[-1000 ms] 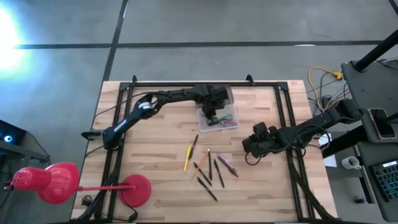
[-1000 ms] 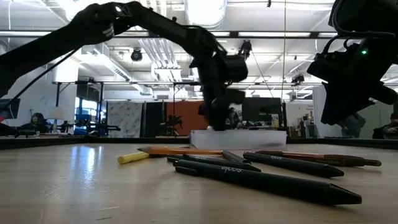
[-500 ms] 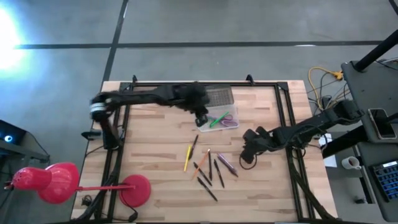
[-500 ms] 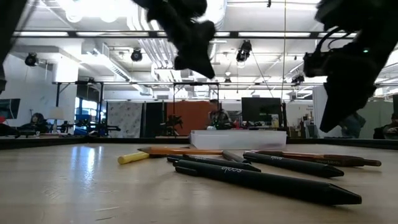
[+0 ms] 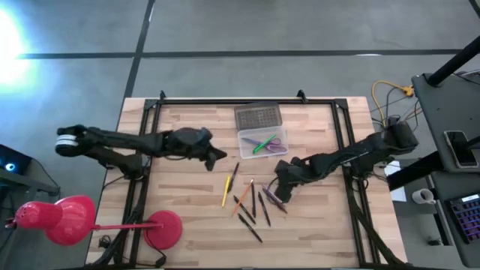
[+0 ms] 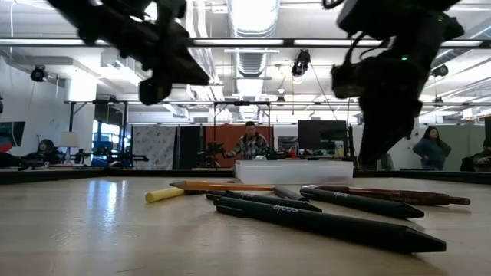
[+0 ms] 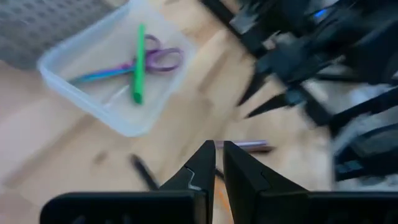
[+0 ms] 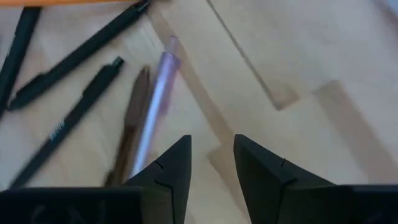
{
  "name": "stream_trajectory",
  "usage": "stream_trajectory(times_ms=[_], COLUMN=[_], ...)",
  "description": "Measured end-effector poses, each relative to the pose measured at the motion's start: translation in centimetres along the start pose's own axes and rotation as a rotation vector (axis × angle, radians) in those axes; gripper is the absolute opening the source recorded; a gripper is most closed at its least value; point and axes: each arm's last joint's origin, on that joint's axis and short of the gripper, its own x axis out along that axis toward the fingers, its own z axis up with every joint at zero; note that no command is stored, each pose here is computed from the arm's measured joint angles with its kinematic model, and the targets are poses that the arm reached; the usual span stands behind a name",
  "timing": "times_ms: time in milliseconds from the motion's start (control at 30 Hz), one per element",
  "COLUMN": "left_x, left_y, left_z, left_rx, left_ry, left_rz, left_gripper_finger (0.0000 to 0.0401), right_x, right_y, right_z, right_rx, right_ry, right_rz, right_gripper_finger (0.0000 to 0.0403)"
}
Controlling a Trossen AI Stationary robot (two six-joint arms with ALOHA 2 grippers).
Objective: Pick & place school supplies into a supply box
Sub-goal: Put the purple ballpen into the gray supply box
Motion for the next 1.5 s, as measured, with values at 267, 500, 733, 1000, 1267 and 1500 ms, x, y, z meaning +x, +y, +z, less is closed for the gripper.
stream_trajectory(times_ms=[267,500,733,1000,1267,1500], left_x=[-3.1,-4.3,-4.3,-4.3,-4.3,-4.2], left_y=[0.5,1.1,1.5,1.6,1.6,1.6], left_z=[-3.0,-4.1,-4.5,-4.6,-4.6,-4.6], left_rx=[-0.020,0.021,0.026,0.026,0.026,0.022], left_ry=[0.007,0.005,0.010,0.012,0.014,0.013], left_rz=[-0.075,-0.089,-0.085,-0.083,-0.081,-0.082], left_gripper_finger=[0.0015,0.0016,0.0016,0.0016,0.0016,0.0016], right_x=[1.3,3.0,4.4,4.7,5.3,3.6], right_y=[3.8,5.2,6.2,6.4,5.5,5.2], right_z=[-0.6,-1.2,-0.7,-0.5,-1.0,-0.3], right_rx=[0.065,0.113,0.108,0.082,0.182,0.294], right_ry=[0.059,0.056,0.081,0.111,0.124,0.010], right_rz=[-0.025,-0.079,-0.138,-0.261,-0.366,-0.433], right_gripper_finger=[0.0103,0.0093,0.0095,0.0074,0.0043,0.0019])
